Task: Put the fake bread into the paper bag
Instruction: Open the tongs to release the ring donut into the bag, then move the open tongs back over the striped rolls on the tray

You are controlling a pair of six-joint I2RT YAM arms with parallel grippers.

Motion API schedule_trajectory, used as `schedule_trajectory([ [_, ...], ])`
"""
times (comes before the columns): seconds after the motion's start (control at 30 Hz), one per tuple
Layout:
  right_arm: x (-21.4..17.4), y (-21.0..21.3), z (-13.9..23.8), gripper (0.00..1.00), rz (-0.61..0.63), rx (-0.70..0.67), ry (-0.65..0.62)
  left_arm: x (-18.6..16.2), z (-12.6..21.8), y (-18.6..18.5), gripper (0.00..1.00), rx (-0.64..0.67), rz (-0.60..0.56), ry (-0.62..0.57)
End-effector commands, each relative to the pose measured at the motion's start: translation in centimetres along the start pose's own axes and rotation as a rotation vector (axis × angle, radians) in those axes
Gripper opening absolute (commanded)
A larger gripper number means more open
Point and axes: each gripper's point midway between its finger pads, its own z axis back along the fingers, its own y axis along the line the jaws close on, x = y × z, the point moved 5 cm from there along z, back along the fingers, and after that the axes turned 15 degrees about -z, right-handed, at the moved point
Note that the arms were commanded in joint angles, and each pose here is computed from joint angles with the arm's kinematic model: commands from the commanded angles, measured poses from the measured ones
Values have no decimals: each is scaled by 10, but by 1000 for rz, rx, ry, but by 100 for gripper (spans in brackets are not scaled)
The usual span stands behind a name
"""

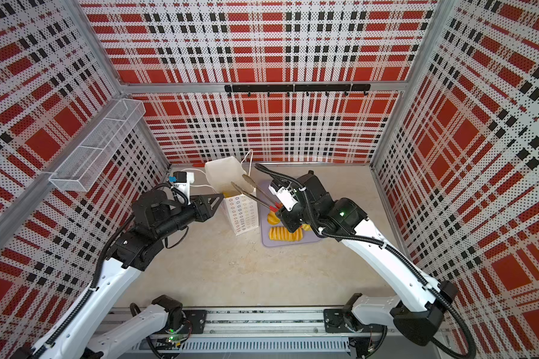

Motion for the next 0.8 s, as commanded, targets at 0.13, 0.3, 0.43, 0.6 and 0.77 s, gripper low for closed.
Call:
schedule_trajectory([
  [0.13,19,10,27,29,9,54,-135,13,11,-6,49,-14,-18,-51],
  [0.3,23,13,42,28,-11,76,-194,12,13,-6,49,-10,-23,-51],
  [0.43,25,12,58,28,-44,75,-257,12,15,-6,49,-12,-28,-53],
  [0.6,23,3,79,28,-109,34,-350,9,15,-14,49,-67,-49,-39],
  [0.77,12,-13,90,29,-192,-55,-390,5,11,-29,49,-101,-87,-25],
])
